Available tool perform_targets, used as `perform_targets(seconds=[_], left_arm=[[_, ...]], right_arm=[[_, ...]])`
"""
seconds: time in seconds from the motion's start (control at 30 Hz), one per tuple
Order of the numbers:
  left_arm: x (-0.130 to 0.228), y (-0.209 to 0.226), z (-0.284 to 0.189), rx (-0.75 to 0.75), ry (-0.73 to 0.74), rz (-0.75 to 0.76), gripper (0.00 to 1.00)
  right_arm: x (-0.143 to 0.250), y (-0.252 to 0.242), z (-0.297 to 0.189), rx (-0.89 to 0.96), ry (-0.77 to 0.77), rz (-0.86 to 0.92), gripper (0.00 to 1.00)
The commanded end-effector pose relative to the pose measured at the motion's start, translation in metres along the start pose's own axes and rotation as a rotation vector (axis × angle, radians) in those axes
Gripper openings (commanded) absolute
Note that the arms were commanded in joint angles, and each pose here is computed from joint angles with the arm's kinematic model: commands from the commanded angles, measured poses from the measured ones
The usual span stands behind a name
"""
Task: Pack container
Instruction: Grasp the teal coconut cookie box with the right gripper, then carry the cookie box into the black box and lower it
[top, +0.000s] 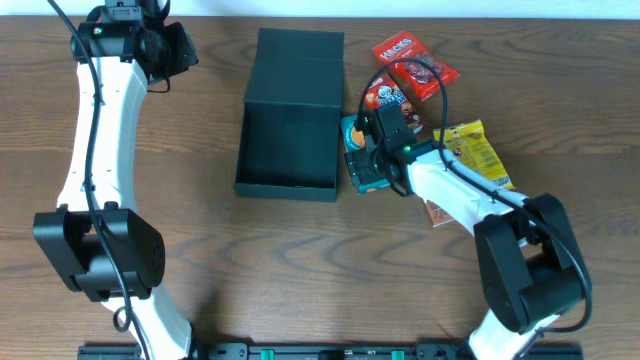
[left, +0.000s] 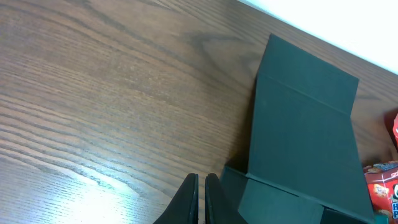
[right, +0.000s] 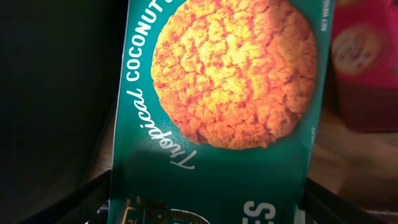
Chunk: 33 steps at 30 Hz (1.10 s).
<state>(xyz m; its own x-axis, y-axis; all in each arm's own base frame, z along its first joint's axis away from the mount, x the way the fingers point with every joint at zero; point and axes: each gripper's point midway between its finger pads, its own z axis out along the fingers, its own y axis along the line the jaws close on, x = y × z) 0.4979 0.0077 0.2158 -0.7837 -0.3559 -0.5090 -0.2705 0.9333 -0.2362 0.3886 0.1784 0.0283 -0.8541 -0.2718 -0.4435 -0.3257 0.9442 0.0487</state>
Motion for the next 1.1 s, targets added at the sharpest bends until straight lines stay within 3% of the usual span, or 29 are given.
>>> perform_targets(seconds=[0.0, 0.6, 0.83, 1.07], left_arm=[[0.003, 0.006, 0.008, -0.016, 0.018, -0.008, 0.07], [-0.002, 0.019, 0.007, -0.091, -0.008, -0.007, 0.08], [-0.012, 0.040, 0.005, -0.127, -0.035, -0.020, 0.10], [-0.023, 0.086, -0.001, -0.176, -0.052, -0.100, 0.10]], right_arm=[[-0.035, 0.005, -0.011, -0.008, -0.067, -0.015, 0.78], [-0.122, -0.001, -0.094, -0.011, -0.170, 0.040, 0.72], [-0.130, 0.051, -0.113, -0.181, -0.167, 0.075, 0.73], [-0.116, 0.105, -0.114, -0.230, -0.139, 0.065, 0.73]])
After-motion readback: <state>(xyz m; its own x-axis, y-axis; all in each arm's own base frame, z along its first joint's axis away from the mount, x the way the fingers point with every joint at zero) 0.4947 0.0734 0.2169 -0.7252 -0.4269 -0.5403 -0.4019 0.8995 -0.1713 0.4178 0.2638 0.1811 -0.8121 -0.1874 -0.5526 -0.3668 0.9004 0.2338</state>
